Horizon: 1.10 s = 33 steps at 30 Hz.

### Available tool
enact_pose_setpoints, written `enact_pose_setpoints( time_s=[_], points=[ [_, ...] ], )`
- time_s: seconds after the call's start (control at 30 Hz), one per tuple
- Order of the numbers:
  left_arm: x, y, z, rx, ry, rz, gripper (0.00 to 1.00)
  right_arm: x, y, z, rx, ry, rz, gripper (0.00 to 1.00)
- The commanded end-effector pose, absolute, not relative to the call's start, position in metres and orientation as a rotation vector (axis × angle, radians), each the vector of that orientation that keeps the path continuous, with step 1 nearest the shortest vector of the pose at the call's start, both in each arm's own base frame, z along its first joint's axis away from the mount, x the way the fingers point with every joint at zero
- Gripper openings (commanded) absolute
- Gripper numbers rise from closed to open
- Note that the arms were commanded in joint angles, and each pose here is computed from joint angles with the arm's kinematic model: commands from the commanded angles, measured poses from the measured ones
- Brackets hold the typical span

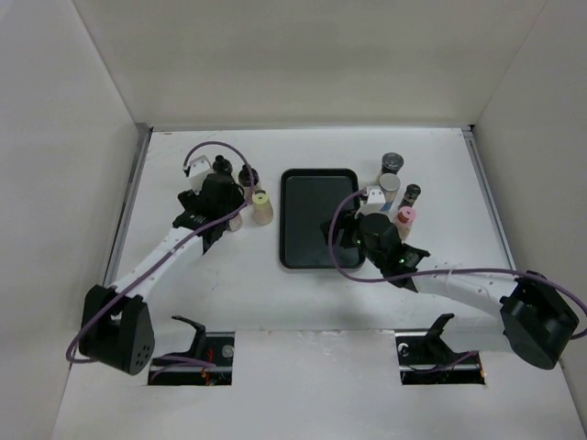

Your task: Organize the condiment bottles

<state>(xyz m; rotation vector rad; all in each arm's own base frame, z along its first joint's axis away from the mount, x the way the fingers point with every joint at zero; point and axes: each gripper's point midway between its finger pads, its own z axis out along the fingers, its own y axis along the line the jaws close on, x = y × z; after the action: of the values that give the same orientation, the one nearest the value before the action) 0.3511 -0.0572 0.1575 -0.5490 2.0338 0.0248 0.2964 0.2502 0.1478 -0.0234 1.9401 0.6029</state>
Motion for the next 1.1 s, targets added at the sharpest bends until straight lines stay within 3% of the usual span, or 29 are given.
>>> enact_pose_setpoints(
  time_s=[0.0,0.5,0.57,0.67,0.8,1.07],
  points=[
    [0.376,-0.075,0.169,-0.509,1.994,-0.055,0.84,0.303,0.256,0.156,-0.019,1.901,0.635,0.79],
    [0.404,-0.073,0.113,-0.516,2.075,0.046,0.78,0.307,0.256,0.147,-0.025,1.919,0.620,0.82],
    [0.403,-0.073,0.110,-0.514,2.076,0.045,0.68,0.306,0.255,0.150,-0.023,1.911,0.625,0.82],
    [0.395,-0.065,0.114,-0.534,2.045,0.056,0.42,0.309,0.247,0.151,-0.005,1.906,0.615,0.82],
    [0.377,-0.051,0.156,-0.570,1.922,0.058,0.31,0.308,0.243,0.158,0.012,1.884,0.629,0.83],
    [0.349,-0.099,0.286,-0.469,1.678,-0.172,0.30,0.313,0.227,0.166,0.093,1.830,0.643,0.88]
  ],
)
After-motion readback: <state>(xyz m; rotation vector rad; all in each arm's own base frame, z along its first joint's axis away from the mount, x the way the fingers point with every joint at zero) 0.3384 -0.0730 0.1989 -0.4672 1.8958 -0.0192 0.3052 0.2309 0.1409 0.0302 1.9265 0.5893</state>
